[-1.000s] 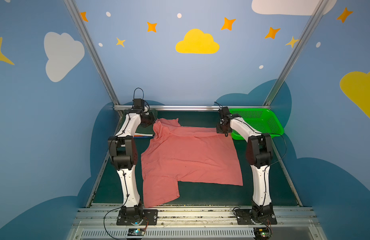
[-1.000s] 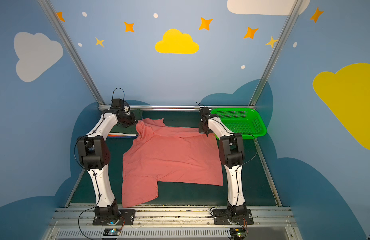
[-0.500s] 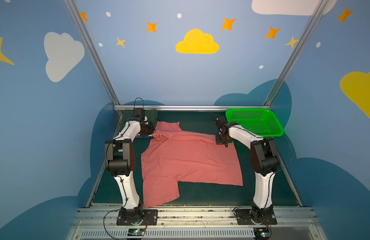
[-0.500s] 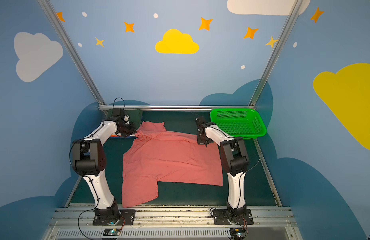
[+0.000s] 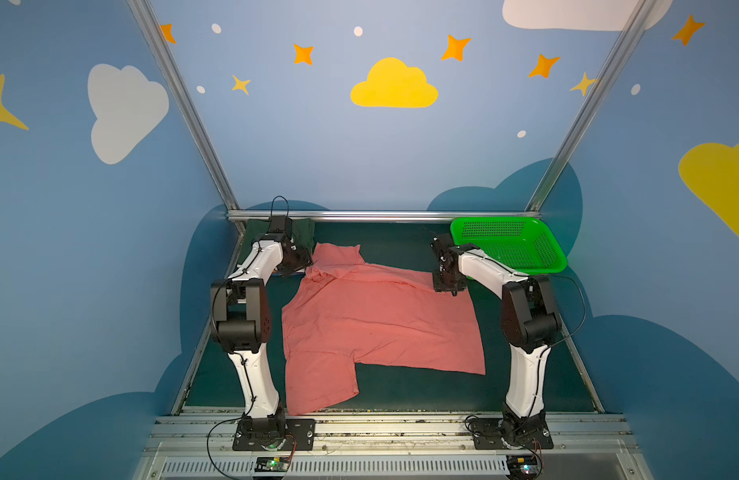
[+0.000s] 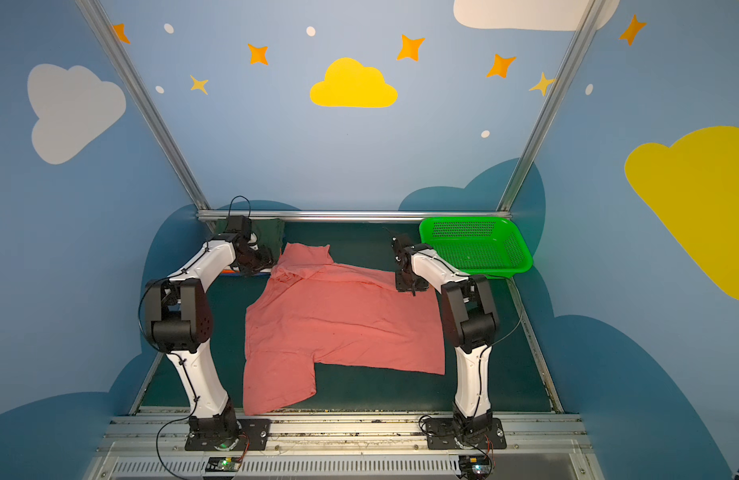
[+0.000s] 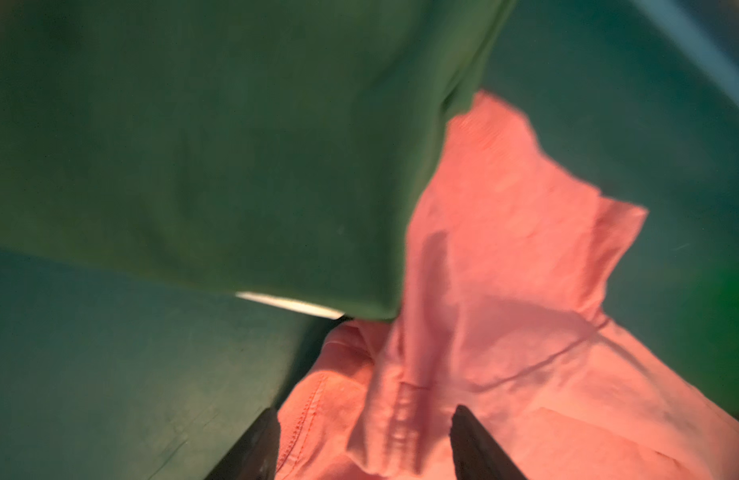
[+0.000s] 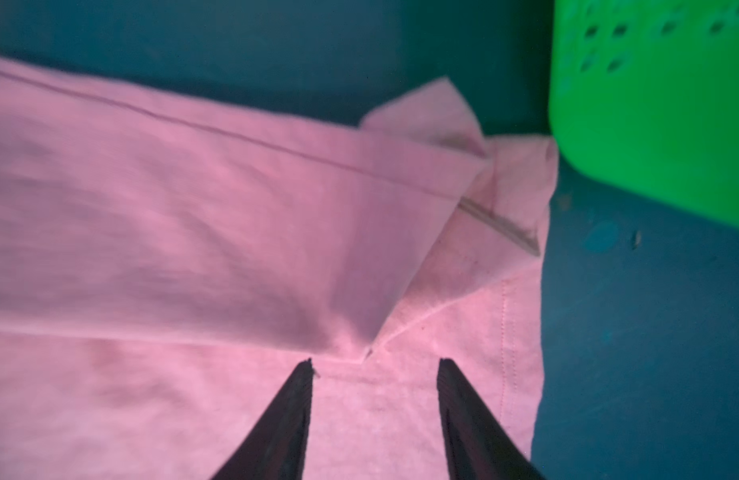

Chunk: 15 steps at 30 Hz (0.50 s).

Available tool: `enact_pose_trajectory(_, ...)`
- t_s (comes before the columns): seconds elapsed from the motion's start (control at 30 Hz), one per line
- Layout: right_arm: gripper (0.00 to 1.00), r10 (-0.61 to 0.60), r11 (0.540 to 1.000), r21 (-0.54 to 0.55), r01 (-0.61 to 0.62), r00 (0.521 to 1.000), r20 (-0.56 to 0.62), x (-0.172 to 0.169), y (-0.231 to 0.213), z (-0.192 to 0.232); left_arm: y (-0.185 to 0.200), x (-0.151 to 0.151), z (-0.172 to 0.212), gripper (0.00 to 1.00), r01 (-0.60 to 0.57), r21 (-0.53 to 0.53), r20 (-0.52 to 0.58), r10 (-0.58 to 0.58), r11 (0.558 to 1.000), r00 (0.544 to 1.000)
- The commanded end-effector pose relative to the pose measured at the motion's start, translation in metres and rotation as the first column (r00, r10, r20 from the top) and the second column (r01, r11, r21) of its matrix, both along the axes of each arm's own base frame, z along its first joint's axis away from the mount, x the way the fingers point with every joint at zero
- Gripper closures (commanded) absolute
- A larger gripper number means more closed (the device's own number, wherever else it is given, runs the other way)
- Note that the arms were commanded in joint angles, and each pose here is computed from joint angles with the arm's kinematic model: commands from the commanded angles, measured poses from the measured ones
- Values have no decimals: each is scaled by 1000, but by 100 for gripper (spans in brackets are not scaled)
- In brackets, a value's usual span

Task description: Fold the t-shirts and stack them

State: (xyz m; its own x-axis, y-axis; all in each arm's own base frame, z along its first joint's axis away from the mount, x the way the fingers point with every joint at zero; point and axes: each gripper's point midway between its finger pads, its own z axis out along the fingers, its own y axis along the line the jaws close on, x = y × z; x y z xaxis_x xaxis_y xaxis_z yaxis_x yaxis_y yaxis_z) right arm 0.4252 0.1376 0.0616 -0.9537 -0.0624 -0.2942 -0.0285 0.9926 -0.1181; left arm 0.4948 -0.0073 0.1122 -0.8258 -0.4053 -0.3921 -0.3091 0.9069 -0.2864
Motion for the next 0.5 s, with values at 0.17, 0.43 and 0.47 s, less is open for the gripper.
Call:
enact_pose_trajectory(0.17, 48, 20, 996, 85, -25, 997, 69, -2, 7, 42, -32, 62, 17, 30, 101, 41, 47, -102, 994, 994)
enact_pose_trajectory(0.43, 48, 18, 992, 122, -27, 997, 74, -25, 3, 48, -52, 119, -29, 37, 112, 108, 35, -117, 988, 993)
enact_pose_trajectory(0.47, 48, 19, 992, 124, -28, 997, 72, -28, 2, 49, -54, 124, -35, 36, 112, 121, 36, -117, 986, 992)
